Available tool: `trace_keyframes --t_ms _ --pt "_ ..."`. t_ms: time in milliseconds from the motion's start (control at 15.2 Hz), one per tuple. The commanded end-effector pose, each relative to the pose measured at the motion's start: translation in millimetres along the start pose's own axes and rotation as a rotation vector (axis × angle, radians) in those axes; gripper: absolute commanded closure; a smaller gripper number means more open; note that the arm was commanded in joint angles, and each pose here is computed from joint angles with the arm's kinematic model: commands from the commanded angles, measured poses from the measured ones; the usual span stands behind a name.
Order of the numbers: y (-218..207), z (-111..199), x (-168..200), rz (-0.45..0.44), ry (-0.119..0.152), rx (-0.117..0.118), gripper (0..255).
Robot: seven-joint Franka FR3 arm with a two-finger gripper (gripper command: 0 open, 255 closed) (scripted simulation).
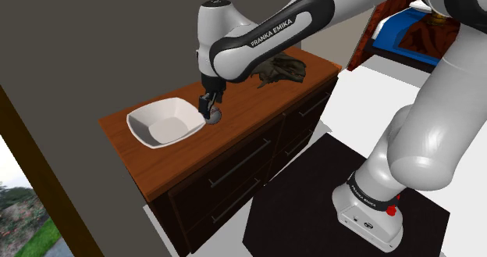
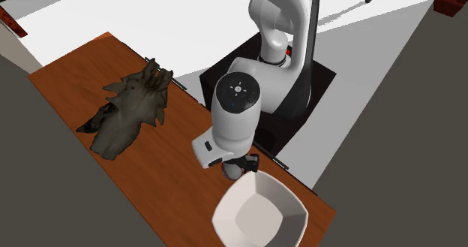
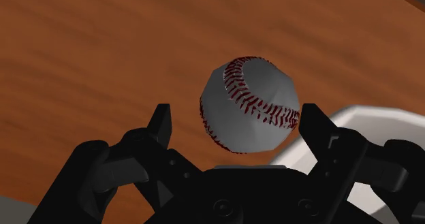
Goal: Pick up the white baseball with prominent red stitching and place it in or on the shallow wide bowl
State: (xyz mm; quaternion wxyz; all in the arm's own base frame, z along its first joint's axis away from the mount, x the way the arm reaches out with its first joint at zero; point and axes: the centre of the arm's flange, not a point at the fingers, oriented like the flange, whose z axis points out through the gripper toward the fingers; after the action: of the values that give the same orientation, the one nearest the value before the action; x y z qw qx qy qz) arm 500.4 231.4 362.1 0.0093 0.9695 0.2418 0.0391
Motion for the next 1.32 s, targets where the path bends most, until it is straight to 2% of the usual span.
trace_keyframes --t_ms 0,594,1254 --pt "-2 10 0 -0.002 -0.004 0.005 255" --pt "-3 10 -1 -0.002 -0.004 0.005 255" --pt "-1 -43 3 -0.002 -0.004 0.005 255"
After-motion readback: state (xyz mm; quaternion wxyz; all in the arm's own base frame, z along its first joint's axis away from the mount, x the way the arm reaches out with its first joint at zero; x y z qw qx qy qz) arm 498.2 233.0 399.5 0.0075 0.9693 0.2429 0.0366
